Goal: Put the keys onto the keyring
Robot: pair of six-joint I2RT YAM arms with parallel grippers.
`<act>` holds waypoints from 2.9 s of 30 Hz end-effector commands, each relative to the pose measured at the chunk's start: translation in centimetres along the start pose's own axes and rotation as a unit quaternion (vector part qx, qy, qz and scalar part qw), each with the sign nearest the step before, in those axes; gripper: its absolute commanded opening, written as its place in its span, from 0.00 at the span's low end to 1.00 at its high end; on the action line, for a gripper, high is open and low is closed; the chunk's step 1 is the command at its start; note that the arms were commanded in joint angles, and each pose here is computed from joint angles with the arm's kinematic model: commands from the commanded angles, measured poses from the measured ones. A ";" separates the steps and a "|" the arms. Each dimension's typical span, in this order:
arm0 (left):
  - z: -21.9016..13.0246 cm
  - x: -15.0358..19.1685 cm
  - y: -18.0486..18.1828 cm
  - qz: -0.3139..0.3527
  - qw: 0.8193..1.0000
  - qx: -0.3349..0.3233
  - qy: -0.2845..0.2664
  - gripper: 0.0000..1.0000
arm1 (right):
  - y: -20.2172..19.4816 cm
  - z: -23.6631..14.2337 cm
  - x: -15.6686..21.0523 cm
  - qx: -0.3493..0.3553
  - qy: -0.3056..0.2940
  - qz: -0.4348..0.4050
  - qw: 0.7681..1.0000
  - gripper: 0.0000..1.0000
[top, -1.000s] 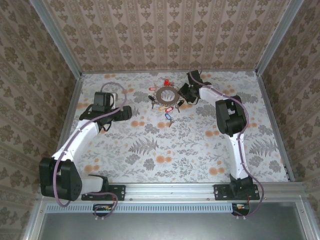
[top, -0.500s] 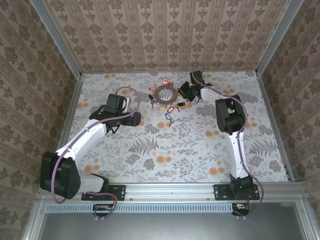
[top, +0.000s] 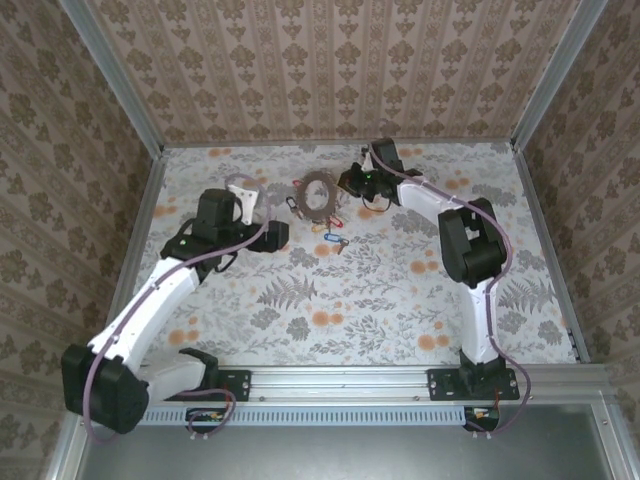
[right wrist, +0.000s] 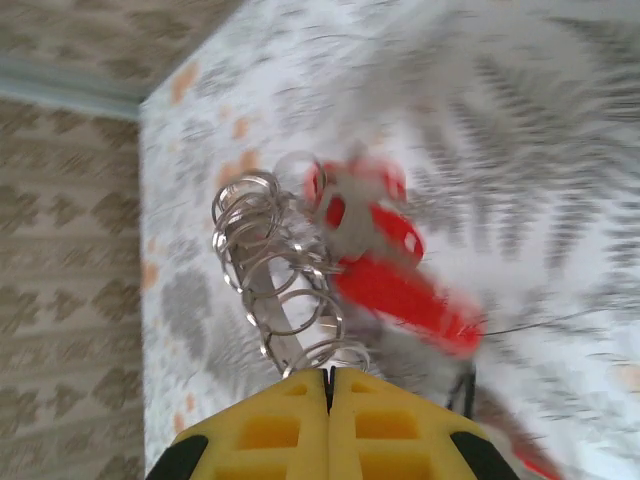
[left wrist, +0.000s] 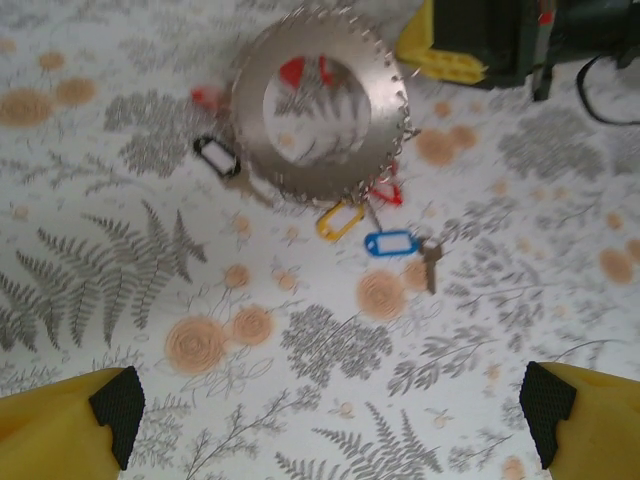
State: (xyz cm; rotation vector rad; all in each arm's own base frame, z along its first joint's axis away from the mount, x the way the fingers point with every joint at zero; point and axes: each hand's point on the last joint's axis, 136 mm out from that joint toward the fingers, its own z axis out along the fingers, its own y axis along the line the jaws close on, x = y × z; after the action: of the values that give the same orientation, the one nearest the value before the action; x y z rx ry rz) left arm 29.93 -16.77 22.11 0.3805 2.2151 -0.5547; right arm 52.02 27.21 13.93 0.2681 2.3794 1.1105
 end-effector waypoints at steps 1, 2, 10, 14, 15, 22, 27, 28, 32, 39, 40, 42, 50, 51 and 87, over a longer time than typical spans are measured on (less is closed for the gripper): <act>-2.3 -1.6 -0.4 -0.017 0.998 0.026 -0.055 1.00 | 4.5 -2.2 1.6 -0.046 0.022 -0.063 0.997 0.00; -3.3 -2.1 -0.2 -0.019 0.997 0.025 -0.073 0.99 | 5.5 -2.5 2.3 -0.054 0.030 -0.075 0.995 0.00; -9.8 -3.4 0.8 0.012 0.982 -0.001 -0.190 0.95 | 12.3 -5.7 10.4 -0.090 0.113 -0.203 0.968 0.00; -10.4 -1.6 -1.5 0.080 0.973 0.053 -0.209 0.92 | 14.7 -8.2 14.9 -0.103 0.148 -0.285 0.942 0.00; -10.6 -1.1 -2.1 0.093 0.970 0.069 -0.213 0.91 | 15.4 -9.1 15.9 -0.110 0.154 -0.303 0.934 0.00; -11.5 1.7 -5.3 0.151 0.954 0.150 -0.209 0.84 | 19.4 -15.2 20.4 -0.183 0.140 -0.427 0.875 0.00; -13.1 3.1 -8.3 0.210 0.929 0.225 -0.204 0.81 | 21.0 -18.3 22.4 -0.245 0.091 -0.516 0.816 0.00; -13.1 3.5 -8.7 0.223 0.924 0.237 -0.202 0.81 | 21.1 -18.5 22.7 -0.248 0.078 -0.532 0.806 0.00; -12.5 3.8 -9.3 0.235 0.918 0.247 -0.202 0.81 | 21.3 -18.3 22.4 -0.225 0.037 -0.563 0.794 0.00; -11.3 4.8 -10.8 0.223 0.917 0.283 -0.173 0.82 | 22.7 -18.9 23.1 -0.236 -0.020 -0.617 0.750 0.00; -11.2 5.0 -10.9 0.226 0.917 0.285 -0.166 0.80 | 22.7 -18.8 23.2 -0.243 -0.027 -0.623 0.743 0.00; -10.9 5.4 -10.6 0.235 0.918 0.276 -0.158 0.75 | 22.9 -19.2 23.9 -0.268 -0.041 -0.641 0.718 0.00; -12.4 5.6 -11.5 0.305 0.888 0.286 -0.193 0.36 | 23.0 -20.7 26.8 -0.349 -0.036 -0.682 0.642 0.00; -12.7 6.0 -12.0 0.323 0.876 0.299 -0.198 0.31 | 23.1 -20.8 27.0 -0.355 -0.036 -0.682 0.639 0.00; -12.2 5.4 -13.0 0.345 0.857 0.291 -0.249 0.19 | 23.8 -19.8 28.0 -0.372 -0.017 -0.685 0.626 0.00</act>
State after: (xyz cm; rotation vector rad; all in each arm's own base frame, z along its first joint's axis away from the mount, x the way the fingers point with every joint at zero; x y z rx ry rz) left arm 13.07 -21.11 28.22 1.1550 1.2583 -0.7883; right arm 17.34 39.36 30.47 -1.5132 1.2182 1.0189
